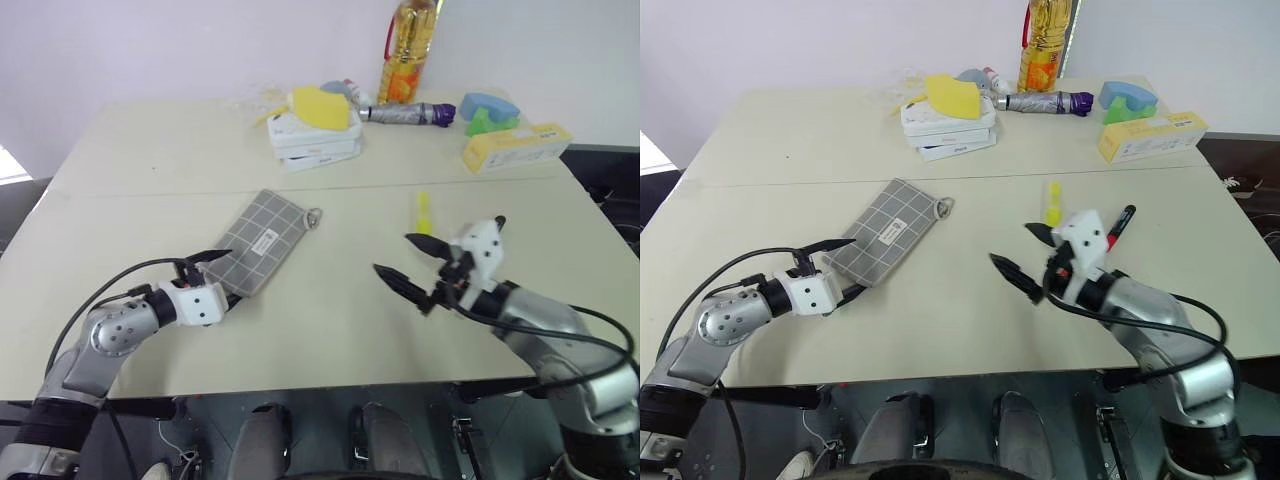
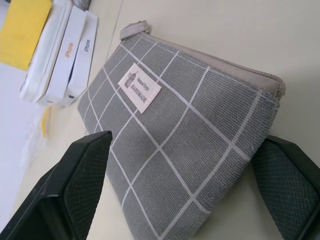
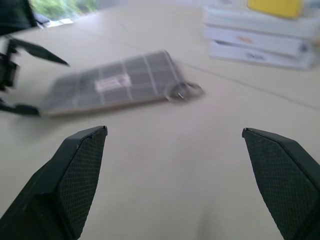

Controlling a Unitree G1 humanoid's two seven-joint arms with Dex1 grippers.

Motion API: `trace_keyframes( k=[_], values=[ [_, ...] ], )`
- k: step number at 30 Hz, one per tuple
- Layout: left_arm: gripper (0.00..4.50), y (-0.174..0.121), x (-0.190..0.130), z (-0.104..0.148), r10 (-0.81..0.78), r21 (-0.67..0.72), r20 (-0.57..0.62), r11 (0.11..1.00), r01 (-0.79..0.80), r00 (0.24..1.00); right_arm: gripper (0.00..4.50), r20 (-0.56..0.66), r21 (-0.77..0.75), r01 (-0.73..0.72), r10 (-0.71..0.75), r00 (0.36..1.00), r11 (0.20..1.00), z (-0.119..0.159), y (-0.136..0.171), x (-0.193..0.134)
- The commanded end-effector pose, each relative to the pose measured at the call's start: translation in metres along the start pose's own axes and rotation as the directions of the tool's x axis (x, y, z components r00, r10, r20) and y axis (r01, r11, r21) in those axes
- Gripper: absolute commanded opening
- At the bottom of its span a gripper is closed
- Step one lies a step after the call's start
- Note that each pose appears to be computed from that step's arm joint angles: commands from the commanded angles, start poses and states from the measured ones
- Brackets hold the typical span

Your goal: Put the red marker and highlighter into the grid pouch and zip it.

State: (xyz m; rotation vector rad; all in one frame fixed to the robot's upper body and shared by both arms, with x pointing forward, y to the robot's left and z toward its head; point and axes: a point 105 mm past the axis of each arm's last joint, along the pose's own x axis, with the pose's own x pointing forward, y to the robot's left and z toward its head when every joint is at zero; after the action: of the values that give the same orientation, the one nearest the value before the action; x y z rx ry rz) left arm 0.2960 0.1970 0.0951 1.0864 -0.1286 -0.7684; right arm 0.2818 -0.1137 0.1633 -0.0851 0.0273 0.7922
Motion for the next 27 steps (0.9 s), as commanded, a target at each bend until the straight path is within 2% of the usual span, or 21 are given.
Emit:
trace_keyframes(
  k=[1,6,8,9,11,16,19,27],
  values=[
    [4.44,-0.018,0.000,-0.008,-0.059,-0.043,-0.016,0.997,0.058,0.998,4.50,0.016,-0.039,0.041,-0.040,0.999,0.998,0.000,0.003,0.035],
    [4.44,-0.012,0.000,-0.005,-0.032,-0.049,-0.004,0.998,0.031,0.999,4.50,-0.027,-0.026,-0.005,0.004,1.000,1.000,-0.009,0.021,0.088],
    [4.50,-0.012,-0.002,-0.005,-0.034,-0.051,-0.003,0.998,0.034,0.999,3.98,-0.076,-0.005,-0.034,0.034,0.997,0.999,-0.016,0.030,0.113],
    [4.50,-0.013,-0.003,-0.006,-0.036,-0.051,-0.003,0.998,0.036,0.999,3.63,-0.089,-0.005,-0.040,0.039,0.995,0.999,-0.017,0.032,0.121],
    [4.50,-0.012,-0.004,-0.006,-0.036,-0.052,-0.006,0.998,0.035,0.999,2.64,-0.105,0.003,-0.013,0.014,0.994,1.000,-0.019,0.029,0.135],
    [4.50,-0.013,-0.006,-0.006,-0.039,-0.057,-0.006,0.998,0.038,0.999,0.03,-0.093,0.058,0.048,-0.043,0.995,0.997,-0.017,0.026,0.157],
    [4.50,-0.013,-0.006,-0.005,-0.041,-0.060,-0.006,0.997,0.040,0.999,0.03,-0.174,0.036,0.093,-0.085,0.981,0.995,-0.033,0.030,0.172],
    [4.50,-0.014,-0.009,-0.001,-0.054,-0.077,0.018,0.995,0.056,0.998,0.03,-0.263,0.052,0.016,-0.002,0.965,0.999,-0.053,0.051,0.180]
  ],
)
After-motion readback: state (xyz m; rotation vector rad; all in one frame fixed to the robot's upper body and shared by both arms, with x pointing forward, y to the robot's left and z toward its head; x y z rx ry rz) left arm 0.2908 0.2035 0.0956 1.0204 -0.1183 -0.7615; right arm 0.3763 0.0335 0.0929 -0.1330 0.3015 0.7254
